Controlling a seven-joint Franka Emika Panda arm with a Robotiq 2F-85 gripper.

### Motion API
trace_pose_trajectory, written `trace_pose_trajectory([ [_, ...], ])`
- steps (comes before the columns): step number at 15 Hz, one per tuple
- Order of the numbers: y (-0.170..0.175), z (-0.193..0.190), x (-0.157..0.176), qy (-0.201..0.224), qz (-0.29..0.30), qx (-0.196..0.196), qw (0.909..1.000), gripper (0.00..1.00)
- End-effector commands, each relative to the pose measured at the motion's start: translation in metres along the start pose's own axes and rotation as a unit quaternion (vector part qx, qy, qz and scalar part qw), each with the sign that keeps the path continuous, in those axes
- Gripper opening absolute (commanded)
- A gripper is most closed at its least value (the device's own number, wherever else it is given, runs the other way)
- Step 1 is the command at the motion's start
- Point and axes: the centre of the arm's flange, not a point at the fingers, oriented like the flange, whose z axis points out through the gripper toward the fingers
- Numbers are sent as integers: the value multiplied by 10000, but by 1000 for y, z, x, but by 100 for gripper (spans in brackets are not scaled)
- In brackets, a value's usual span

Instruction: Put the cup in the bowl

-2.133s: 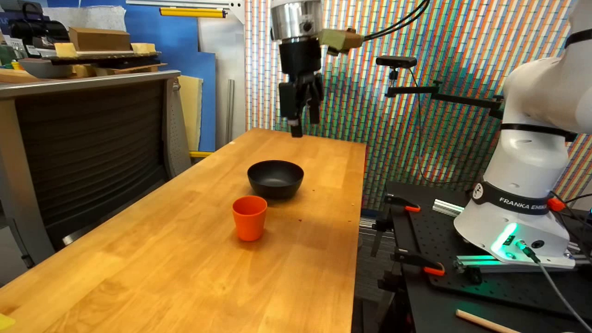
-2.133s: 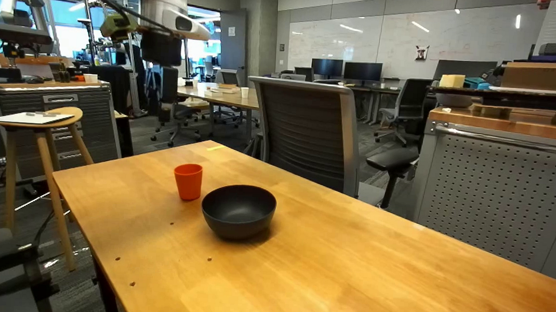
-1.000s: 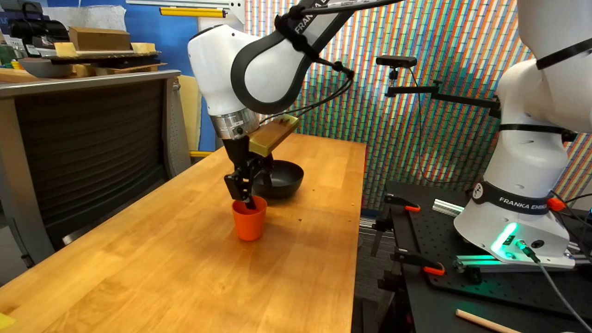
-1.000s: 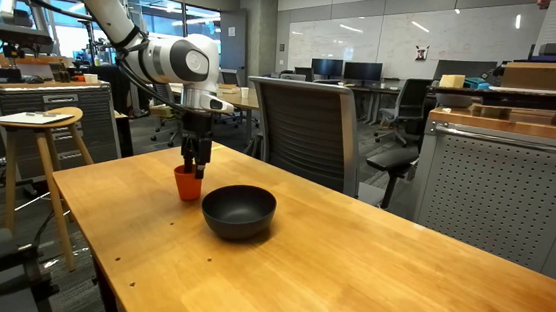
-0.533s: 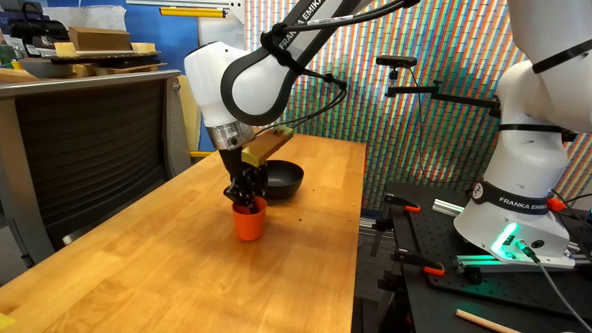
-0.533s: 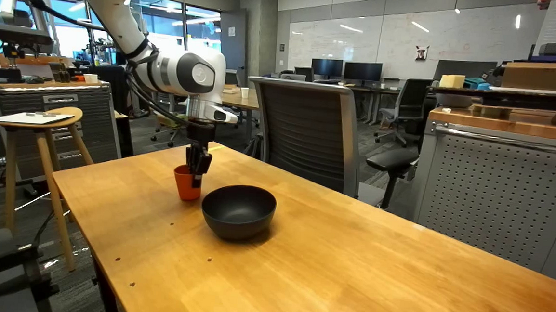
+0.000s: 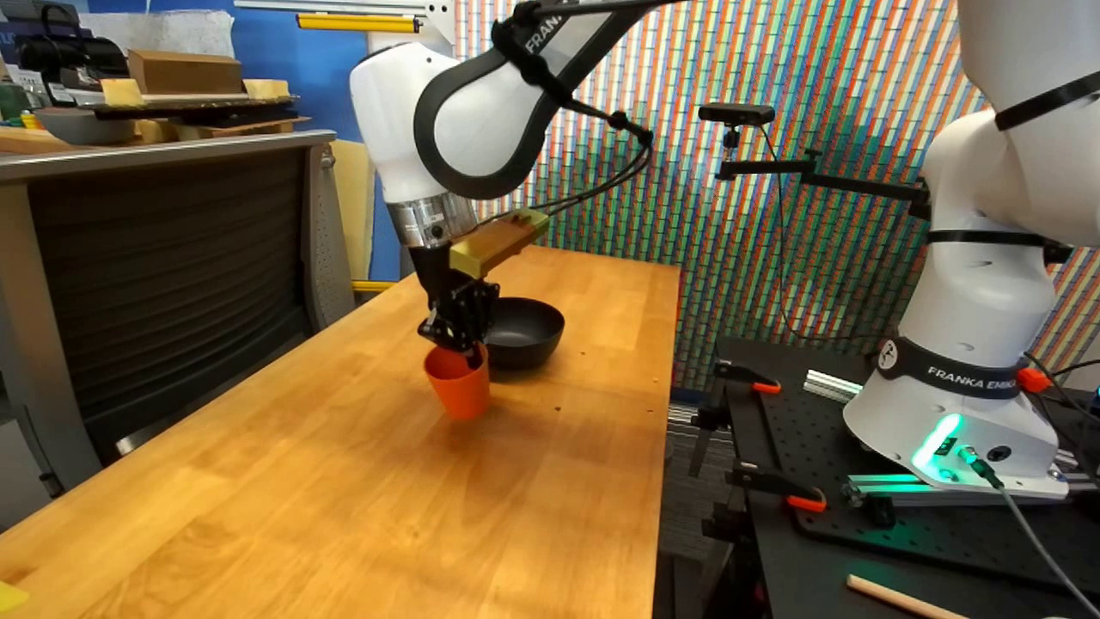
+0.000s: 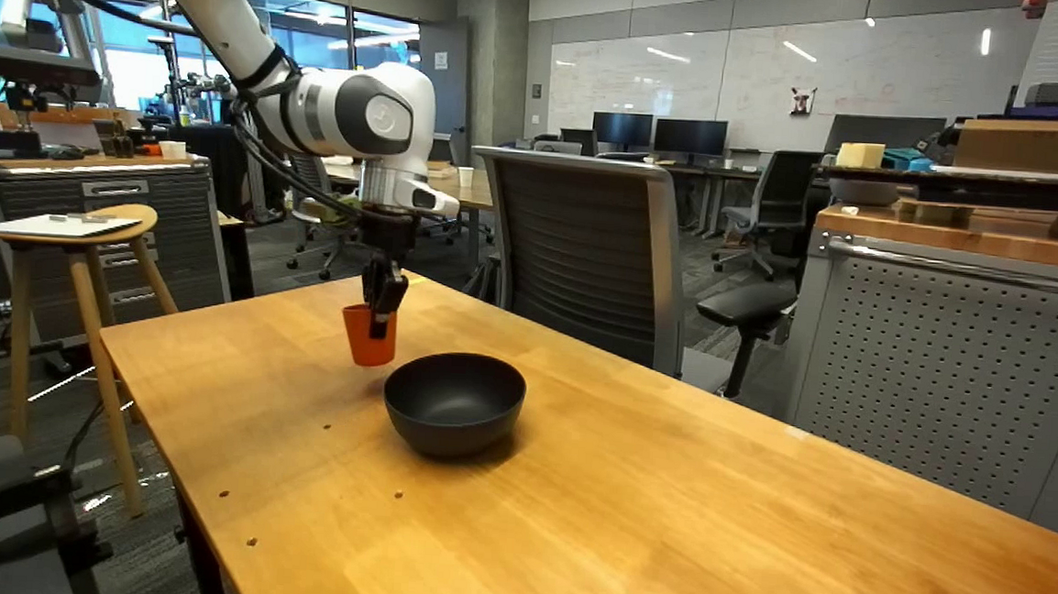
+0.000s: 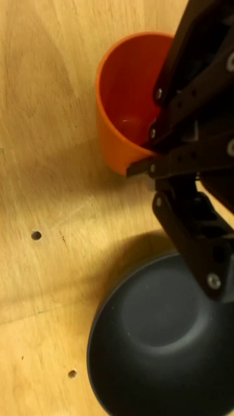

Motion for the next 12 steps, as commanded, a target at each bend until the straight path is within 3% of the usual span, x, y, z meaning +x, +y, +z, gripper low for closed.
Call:
trace_pose_trajectory([
  [1, 46, -71, -29, 370, 307, 16, 9988, 1],
  [5, 112, -94, -36, 739, 1152, -184, 9904, 1],
  [8, 154, -74, -29, 517, 1741, -201, 9832, 1],
  [12, 169, -33, -13, 107, 1920, -38, 9813, 1],
])
